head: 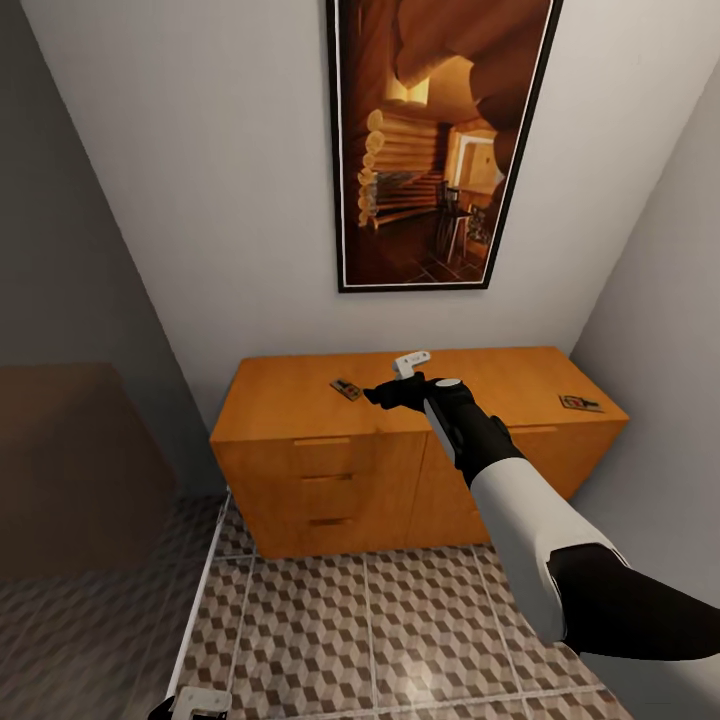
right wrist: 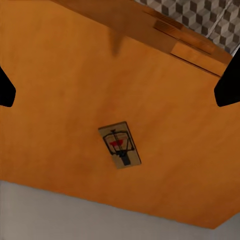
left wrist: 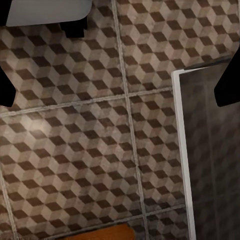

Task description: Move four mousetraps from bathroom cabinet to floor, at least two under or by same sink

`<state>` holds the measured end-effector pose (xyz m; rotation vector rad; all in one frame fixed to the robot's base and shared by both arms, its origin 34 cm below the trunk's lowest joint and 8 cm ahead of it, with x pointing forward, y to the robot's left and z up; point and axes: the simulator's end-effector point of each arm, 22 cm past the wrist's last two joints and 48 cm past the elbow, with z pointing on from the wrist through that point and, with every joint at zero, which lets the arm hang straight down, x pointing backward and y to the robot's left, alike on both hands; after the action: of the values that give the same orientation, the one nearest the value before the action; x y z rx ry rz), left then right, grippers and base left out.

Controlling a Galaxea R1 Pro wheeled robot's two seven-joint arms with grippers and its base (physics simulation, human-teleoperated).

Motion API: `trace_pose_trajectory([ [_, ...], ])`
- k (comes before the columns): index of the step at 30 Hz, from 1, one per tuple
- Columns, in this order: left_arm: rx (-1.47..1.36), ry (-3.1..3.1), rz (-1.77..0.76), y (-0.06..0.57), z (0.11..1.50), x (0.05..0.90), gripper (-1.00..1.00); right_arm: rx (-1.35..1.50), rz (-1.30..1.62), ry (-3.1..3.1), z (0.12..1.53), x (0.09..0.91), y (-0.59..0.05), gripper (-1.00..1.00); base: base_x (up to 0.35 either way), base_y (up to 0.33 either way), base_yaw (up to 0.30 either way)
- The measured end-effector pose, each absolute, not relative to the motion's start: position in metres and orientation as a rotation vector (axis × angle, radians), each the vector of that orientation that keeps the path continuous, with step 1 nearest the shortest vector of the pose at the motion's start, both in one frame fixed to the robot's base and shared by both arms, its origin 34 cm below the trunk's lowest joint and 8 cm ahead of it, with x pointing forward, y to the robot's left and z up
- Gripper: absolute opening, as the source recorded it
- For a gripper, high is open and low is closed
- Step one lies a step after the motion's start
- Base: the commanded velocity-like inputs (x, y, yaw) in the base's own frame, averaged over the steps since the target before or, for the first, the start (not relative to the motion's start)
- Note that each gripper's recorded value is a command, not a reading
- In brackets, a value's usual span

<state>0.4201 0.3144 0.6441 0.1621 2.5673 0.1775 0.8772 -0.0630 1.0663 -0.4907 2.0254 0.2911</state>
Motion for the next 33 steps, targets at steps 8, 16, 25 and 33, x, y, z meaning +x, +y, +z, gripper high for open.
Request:
trace_pose_trajectory([
  [8,0.162,2.568,0.178,0.314,0.644,0.420,1.00,-0.494,0.295,2.043,1.058,0.875,-0.063,1.00,0.087,0.000,0.000],
  [16,0.162,2.569,0.178,0.314,0.644,0.420,1.00,-0.503,0.301,2.035,1.049,0.873,-0.060,1.00,0.053,0.000,0.000],
  [25,0.162,2.569,0.178,0.314,0.644,0.420,1.00,-0.508,0.307,2.049,1.038,0.870,-0.059,1.00,0.006,0.000,0.000],
  [33,0.162,2.569,0.178,0.314,0.644,0.420,1.00,-0.509,0.310,2.049,1.038,0.870,-0.059,1.00,0.000,0.000,0.000],
])
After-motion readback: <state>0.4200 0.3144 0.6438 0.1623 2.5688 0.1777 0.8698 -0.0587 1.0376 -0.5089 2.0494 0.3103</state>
